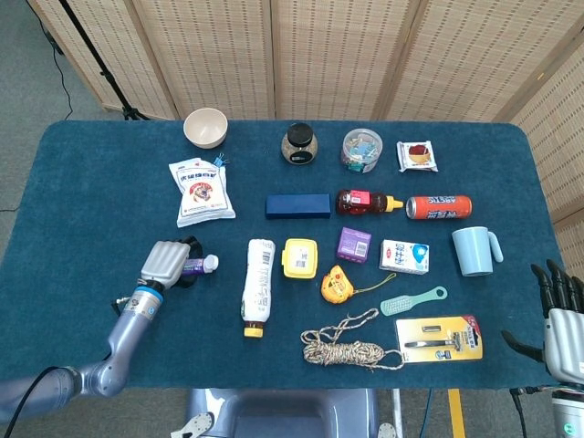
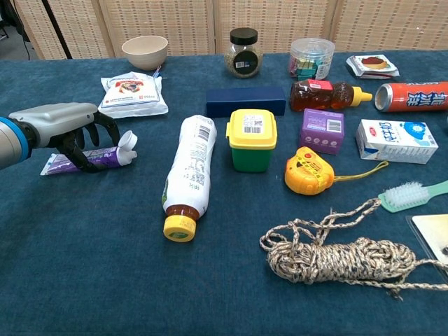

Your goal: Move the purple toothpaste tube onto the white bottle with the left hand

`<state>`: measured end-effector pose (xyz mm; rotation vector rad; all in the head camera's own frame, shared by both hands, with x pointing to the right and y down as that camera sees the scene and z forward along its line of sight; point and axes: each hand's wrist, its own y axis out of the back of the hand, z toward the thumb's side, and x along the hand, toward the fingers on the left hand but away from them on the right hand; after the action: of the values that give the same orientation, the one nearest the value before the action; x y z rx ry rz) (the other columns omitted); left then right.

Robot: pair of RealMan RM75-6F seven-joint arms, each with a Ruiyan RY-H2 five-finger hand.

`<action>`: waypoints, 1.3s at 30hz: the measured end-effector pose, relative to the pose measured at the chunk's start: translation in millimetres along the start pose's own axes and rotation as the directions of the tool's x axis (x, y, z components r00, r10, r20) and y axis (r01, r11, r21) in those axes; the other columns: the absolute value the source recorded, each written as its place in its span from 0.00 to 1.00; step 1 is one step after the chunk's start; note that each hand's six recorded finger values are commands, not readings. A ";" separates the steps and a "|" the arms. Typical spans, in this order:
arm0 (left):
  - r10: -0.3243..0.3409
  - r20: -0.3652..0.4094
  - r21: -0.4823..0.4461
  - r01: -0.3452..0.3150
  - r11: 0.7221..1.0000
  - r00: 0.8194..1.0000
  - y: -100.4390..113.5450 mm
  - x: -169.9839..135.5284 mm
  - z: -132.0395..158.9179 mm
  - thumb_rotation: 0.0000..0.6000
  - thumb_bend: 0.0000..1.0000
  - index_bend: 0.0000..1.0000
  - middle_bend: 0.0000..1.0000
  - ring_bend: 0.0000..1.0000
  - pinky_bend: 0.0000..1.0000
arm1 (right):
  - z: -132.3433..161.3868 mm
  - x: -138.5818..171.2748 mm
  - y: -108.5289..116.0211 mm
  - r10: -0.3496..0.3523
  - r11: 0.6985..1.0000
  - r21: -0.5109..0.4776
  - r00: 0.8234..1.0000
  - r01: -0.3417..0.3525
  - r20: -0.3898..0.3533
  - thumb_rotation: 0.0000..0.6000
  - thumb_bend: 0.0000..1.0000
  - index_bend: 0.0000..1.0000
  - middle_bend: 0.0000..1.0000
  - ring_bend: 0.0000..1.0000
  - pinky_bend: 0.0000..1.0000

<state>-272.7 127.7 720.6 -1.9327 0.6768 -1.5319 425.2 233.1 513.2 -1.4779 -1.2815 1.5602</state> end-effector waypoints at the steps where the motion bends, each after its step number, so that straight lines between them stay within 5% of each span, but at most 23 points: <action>1: -0.001 -0.001 0.002 0.001 1.000 1.000 -0.4 0.0 -0.3 1.00 0.28 0.38 0.28 0.34 0.38 | -0.4 0.2 0.2 -0.001 1.000 0.000 1.000 0.001 0.002 1.00 0.00 0.03 0.00 0.00 0.00; 13: -0.019 0.000 0.017 0.019 1.000 1.000 -6.0 -3.9 -3.9 1.00 0.39 0.47 0.39 0.47 0.47 | 1.4 -0.6 0.2 -0.002 1.000 0.001 1.000 0.002 0.000 1.00 0.00 0.03 0.00 0.00 0.00; 29: -0.005 0.036 -0.008 0.005 1.000 0.999 3.2 -7.6 1.2 1.00 0.98 0.55 0.47 0.56 0.57 | 3.4 1.9 3.2 -0.009 1.000 -0.010 1.000 0.009 -0.006 1.00 0.00 0.03 0.00 0.00 0.00; 39: 0.054 0.099 0.036 -0.058 0.998 0.994 39.5 -12.4 -4.0 1.00 1.00 0.60 0.52 0.60 0.59 | 9.9 -1.7 1.2 0.004 1.000 -0.025 0.999 -0.005 -0.039 1.00 0.00 0.02 0.00 0.00 0.00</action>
<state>-280.7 107.9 684.8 -1.9299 0.6492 -1.3961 416.1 228.9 511.7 -1.5206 -1.2798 1.5161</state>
